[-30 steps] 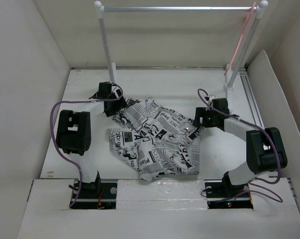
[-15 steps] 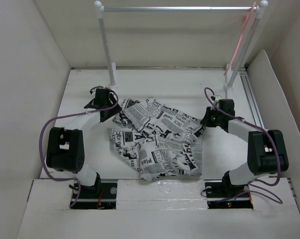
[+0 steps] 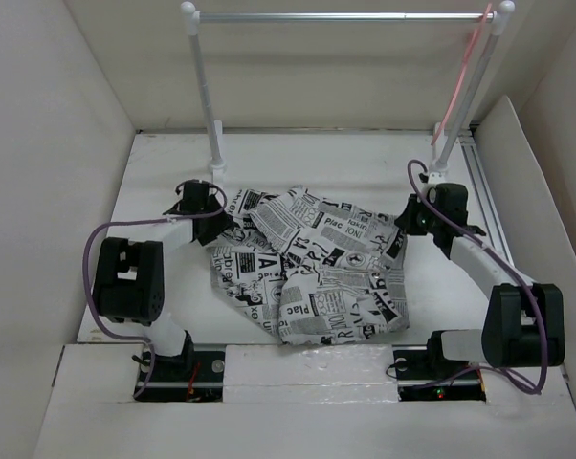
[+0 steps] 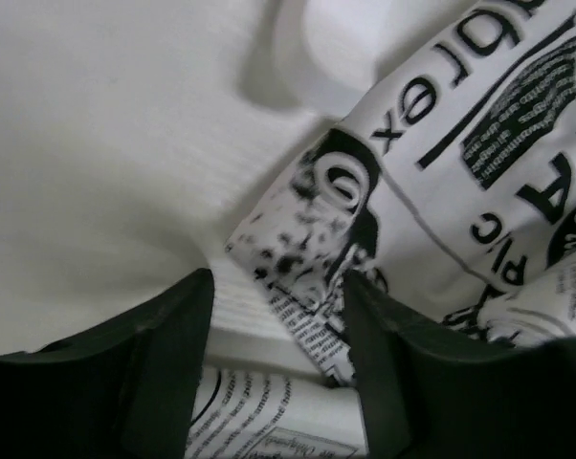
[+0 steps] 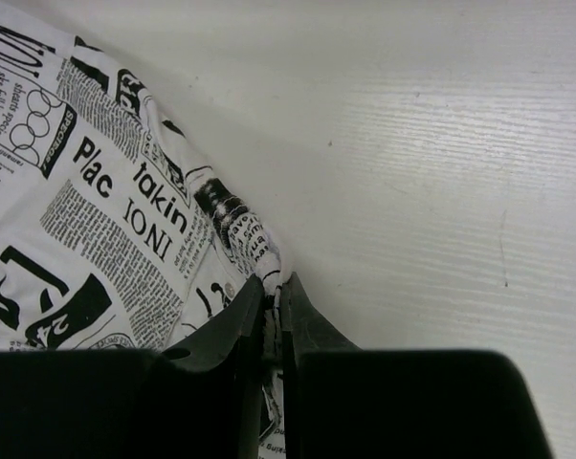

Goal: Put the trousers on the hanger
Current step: Flatten out the trousers at the center of the board.

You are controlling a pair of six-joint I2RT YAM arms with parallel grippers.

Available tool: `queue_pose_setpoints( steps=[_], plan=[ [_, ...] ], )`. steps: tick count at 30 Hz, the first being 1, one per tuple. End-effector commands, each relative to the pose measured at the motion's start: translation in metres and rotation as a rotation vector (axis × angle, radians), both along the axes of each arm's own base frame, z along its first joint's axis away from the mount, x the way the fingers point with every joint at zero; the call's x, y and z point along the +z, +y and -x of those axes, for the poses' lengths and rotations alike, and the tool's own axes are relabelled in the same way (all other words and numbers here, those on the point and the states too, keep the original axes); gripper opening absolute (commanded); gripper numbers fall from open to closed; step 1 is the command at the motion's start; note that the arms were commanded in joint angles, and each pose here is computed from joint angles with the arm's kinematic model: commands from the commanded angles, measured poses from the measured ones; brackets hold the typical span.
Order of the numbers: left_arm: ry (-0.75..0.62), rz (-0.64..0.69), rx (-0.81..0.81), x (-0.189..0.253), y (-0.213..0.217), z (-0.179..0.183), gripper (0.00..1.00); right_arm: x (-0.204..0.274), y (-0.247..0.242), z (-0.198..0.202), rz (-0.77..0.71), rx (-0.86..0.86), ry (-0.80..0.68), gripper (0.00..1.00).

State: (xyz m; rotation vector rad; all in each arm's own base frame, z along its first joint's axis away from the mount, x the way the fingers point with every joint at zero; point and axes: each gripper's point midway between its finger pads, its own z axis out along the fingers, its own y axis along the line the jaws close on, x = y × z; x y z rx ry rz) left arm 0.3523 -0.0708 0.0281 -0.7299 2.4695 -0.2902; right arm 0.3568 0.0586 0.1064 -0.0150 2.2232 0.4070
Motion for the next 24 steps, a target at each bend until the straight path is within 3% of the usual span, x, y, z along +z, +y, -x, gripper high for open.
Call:
queue_pose_setpoints(
  steps=[1, 3, 5, 6, 9, 13, 17, 21, 24],
  plan=[
    [-0.023, 0.063, -0.023, -0.001, -0.014, -0.019, 0.50, 0.016, -0.001, -0.002, 0.006, 0.014, -0.049, 0.00],
    [-0.021, 0.038, -0.022, -0.004, -0.014, -0.028, 0.40, 0.018, 0.000, 0.003, -0.001, 0.019, -0.056, 0.00],
    [-0.037, 0.042, -0.024, 0.000, -0.016, -0.041, 0.05, 0.016, 0.000, 0.009, -0.004, 0.018, -0.049, 0.00],
    [-0.018, 0.034, -0.016, 0.002, -0.015, -0.040, 0.00, 0.014, 0.000, 0.012, -0.004, 0.018, -0.040, 0.00],
    [-0.132, -0.018, 0.015, 0.058, -0.004, -0.057, 0.00, 0.017, -0.003, 0.018, 0.006, 0.000, -0.042, 0.00],
    [-0.438, -0.161, 0.069, 0.218, 0.018, -0.061, 0.00, 0.033, -0.014, 0.018, 0.001, -0.060, -0.069, 0.00],
    [-0.681, -0.223, 0.168, 0.341, 0.049, -0.015, 0.00, 0.044, -0.019, 0.016, 0.002, -0.101, -0.082, 0.00],
    [-0.811, -0.232, 0.133, 0.381, 0.051, 0.009, 0.00, 0.041, -0.029, 0.004, 0.005, -0.133, -0.072, 0.00],
    [-0.732, -0.273, 0.038, 0.346, 0.043, 0.002, 0.00, 0.033, -0.034, -0.006, -0.023, -0.146, -0.038, 0.00]
  ],
)
